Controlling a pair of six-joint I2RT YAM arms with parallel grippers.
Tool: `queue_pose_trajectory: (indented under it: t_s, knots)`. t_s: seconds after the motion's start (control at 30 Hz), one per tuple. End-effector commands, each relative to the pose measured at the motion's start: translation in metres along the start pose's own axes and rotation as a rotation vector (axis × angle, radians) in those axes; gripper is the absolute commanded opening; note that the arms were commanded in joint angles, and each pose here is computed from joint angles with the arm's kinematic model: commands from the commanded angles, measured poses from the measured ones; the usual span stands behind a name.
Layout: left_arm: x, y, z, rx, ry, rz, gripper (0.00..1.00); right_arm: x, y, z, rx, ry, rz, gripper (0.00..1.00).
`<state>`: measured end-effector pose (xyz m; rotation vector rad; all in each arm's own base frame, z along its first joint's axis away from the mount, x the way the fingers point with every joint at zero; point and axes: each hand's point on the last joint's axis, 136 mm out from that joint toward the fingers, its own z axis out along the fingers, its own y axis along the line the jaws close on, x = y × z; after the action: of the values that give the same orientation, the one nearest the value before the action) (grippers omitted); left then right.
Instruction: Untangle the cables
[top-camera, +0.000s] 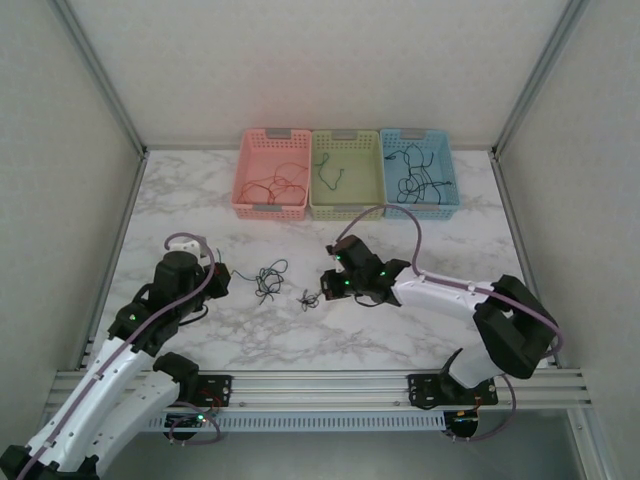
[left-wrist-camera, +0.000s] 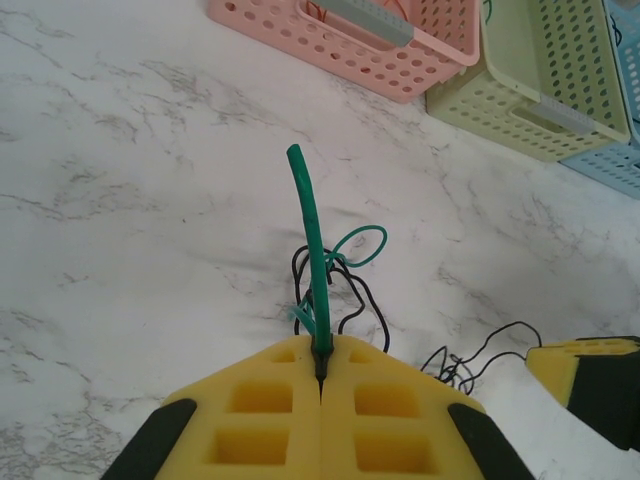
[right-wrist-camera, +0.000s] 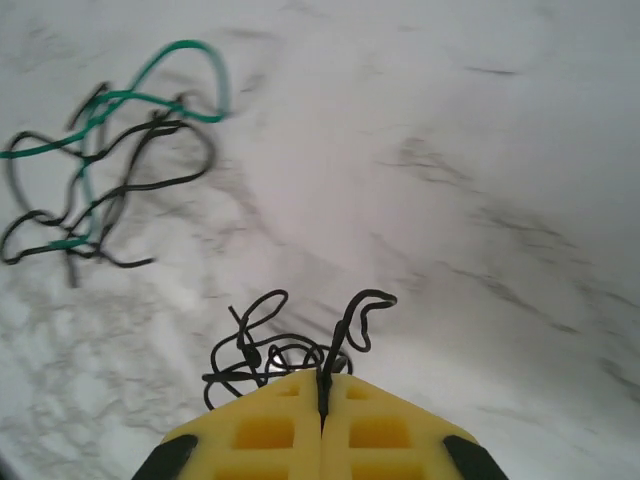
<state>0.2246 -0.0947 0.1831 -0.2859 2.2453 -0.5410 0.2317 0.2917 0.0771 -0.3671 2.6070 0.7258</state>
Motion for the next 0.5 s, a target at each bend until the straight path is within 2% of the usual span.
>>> queue_pose_trajectory:
  t_s: [0.0, 0.23, 0.4, 0.47]
  knots:
    - [-0.003, 0.006, -0.001, -0.018, -0.022, -0.019, 0.0, -0.003, -0.027, -0.01, 0.075, -0.03, 0.037, 0.0]
    - [-0.002, 0.005, -0.001, -0.016, -0.022, -0.019, 0.0, 0.0, -0.05, -0.012, 0.125, -0.031, 0.101, 0.0]
    - [-0.002, 0.004, 0.0, -0.01, -0.019, -0.02, 0.0, -0.002, -0.039, -0.012, 0.066, -0.033, 0.101, 0.0]
    - [-0.001, 0.003, 0.0, -0.007, -0.014, -0.02, 0.0, -0.009, -0.021, -0.018, -0.025, -0.057, 0.086, 0.0]
